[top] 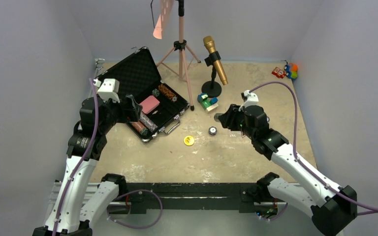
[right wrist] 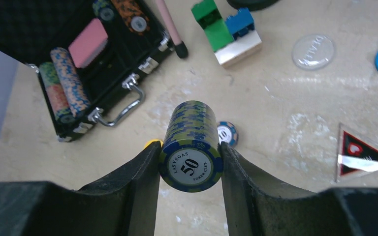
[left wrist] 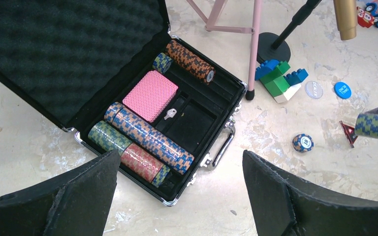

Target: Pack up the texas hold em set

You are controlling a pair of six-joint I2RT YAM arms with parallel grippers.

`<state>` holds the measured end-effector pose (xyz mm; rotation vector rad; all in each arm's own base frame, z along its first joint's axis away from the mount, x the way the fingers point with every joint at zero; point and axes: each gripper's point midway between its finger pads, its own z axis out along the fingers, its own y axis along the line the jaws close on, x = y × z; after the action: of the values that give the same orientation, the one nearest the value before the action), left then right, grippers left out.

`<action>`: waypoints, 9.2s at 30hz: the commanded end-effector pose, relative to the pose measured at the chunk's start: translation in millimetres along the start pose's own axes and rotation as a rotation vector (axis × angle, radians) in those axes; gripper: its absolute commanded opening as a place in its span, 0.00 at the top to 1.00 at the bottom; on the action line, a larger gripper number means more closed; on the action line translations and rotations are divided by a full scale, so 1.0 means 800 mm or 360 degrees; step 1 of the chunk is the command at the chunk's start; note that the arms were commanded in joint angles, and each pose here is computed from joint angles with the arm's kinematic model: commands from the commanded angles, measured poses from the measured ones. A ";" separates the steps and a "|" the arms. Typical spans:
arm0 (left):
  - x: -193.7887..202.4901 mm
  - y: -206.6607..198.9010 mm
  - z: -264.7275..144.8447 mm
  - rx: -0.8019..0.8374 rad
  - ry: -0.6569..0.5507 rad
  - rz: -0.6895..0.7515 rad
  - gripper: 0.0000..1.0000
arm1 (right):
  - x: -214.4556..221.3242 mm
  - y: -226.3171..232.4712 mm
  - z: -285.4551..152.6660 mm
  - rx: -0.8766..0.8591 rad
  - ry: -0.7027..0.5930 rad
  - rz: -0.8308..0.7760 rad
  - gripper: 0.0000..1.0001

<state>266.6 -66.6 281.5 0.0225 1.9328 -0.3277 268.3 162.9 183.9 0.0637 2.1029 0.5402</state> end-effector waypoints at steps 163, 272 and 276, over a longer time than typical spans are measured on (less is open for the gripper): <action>-0.006 0.012 0.003 -0.0077 -0.0047 0.0071 0.01 | -0.029 0.139 0.298 -0.0146 -0.0044 0.0147 0.19; -0.011 0.010 -0.006 -0.0070 -0.0090 0.0056 0.01 | -0.089 -0.148 0.006 0.0204 -0.0401 0.0477 1.00; -0.010 0.009 -0.005 -0.0063 -0.0088 0.0054 0.01 | -0.092 -0.070 0.022 -0.0091 -0.0424 0.0491 1.00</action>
<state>264.9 -55.0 281.6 0.0049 1.9163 -0.2571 318.8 45.1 157.7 0.5081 2.0110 0.4844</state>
